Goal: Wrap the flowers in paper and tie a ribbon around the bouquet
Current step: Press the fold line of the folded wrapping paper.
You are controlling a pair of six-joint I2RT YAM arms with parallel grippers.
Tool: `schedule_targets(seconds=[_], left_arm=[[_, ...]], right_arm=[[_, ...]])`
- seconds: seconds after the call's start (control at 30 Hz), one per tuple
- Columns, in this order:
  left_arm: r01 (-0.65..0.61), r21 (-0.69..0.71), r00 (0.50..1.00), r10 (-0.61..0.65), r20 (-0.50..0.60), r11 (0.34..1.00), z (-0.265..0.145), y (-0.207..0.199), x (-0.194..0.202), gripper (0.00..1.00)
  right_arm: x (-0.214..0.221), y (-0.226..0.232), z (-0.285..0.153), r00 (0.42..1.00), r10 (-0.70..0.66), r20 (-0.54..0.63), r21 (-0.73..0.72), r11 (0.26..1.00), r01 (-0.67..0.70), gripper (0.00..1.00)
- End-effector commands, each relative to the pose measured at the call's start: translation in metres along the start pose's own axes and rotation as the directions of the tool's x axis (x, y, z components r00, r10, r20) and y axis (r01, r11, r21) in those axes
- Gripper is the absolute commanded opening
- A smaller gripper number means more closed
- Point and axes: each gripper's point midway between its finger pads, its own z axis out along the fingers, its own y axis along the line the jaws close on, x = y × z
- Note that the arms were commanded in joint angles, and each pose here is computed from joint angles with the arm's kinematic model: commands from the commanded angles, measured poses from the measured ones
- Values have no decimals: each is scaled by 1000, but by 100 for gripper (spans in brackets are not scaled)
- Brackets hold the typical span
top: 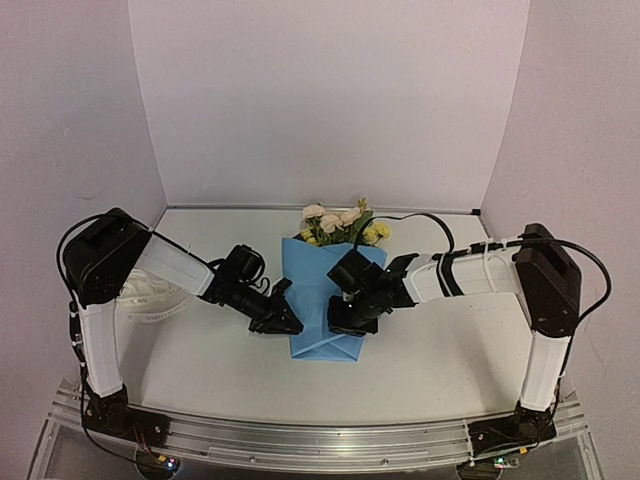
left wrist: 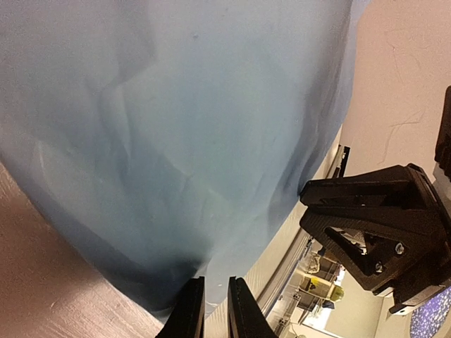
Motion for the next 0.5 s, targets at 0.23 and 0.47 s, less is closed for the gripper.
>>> schedule_targets(seconds=[0.23, 0.47], left_arm=[[-108, 59, 994, 109, -6, 992, -11, -33, 25, 13], [-62, 38, 997, 63, -43, 997, 3, -10, 44, 12]], right_arm=[[8, 12, 21, 1000, -28, -14, 5, 1000, 28, 19], [5, 19, 22, 999, -41, -15, -4, 999, 41, 19]])
